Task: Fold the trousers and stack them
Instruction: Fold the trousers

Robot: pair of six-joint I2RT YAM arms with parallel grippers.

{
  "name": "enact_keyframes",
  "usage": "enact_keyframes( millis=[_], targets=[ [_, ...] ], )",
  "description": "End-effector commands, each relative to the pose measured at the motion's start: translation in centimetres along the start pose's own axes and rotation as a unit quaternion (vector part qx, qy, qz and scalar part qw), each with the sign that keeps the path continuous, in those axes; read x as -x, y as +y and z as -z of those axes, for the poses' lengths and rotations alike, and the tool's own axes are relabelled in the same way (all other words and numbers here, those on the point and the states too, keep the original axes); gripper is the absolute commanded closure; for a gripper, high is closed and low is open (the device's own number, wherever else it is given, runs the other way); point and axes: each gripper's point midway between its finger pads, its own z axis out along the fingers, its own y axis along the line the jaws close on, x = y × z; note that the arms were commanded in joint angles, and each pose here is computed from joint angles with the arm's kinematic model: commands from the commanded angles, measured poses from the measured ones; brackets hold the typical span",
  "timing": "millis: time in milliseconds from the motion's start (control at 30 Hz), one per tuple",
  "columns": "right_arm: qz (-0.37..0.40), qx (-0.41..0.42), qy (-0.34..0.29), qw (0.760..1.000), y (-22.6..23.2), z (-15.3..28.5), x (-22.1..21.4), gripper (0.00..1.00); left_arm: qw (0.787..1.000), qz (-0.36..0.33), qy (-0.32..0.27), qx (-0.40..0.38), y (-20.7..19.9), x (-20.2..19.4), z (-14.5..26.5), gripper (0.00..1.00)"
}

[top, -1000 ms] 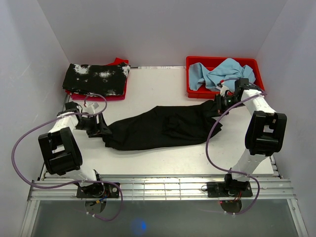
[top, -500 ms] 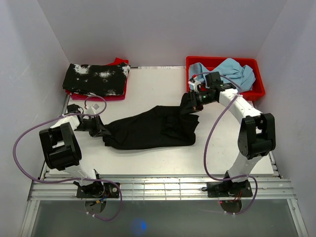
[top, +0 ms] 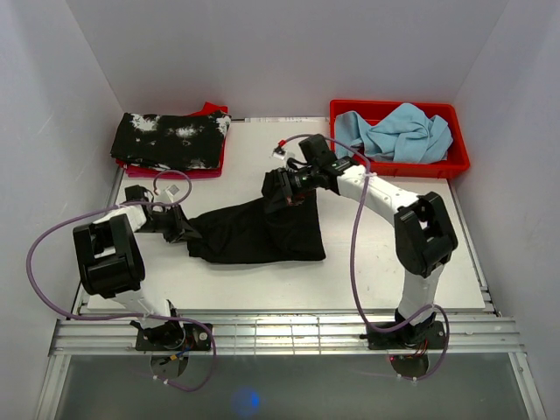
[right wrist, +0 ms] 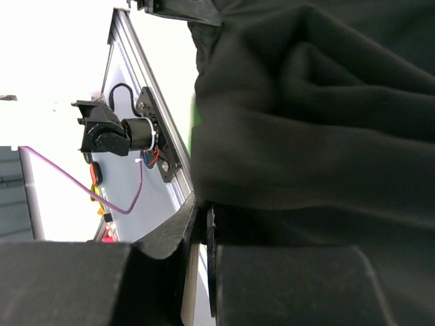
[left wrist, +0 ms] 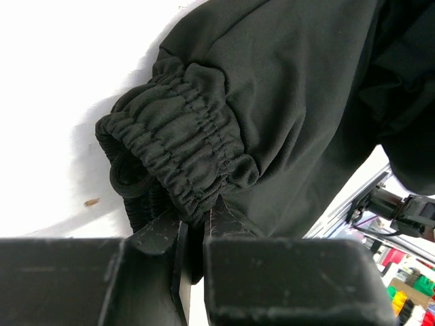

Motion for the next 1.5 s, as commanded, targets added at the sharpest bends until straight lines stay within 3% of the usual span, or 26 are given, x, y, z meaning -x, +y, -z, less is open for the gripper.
enact_keyframes(
  millis=[0,500,933,1233,1367,1400,1467],
  targets=[
    [0.026,0.032,-0.017,0.999,3.4,-2.6,2.1,0.92,1.000,0.003,-0.006,-0.013,-0.8,-0.1,-0.7,1.00],
    [-0.026,0.056,0.016,0.998,4.8,-12.2,1.8,0.92,1.000,0.021,-0.018,0.004,-0.8,-0.6,-2.1,1.00],
    [-0.058,0.065,0.013,0.996,5.6,-16.3,2.4,0.92,0.999,0.033,-0.022,0.016,-0.7,-1.3,-2.7,1.00],
    [-0.074,0.057,0.013,0.995,3.6,-19.1,2.5,0.92,0.999,0.039,-0.017,0.018,-0.6,-1.5,-2.8,1.00],
    [-0.087,0.060,0.020,0.994,3.4,-19.6,1.8,0.92,0.999,0.040,-0.015,0.021,-0.5,-1.4,-2.9,0.91],
    [-0.089,0.061,0.022,0.994,3.5,-19.6,1.7,0.92,0.999,0.039,-0.014,0.025,-0.4,-1.4,-2.8,0.82],
    [-0.092,0.063,0.025,0.993,3.3,-19.6,1.4,0.81,0.999,0.036,-0.014,0.025,-0.7,-1.1,-2.5,0.77]
  ],
)
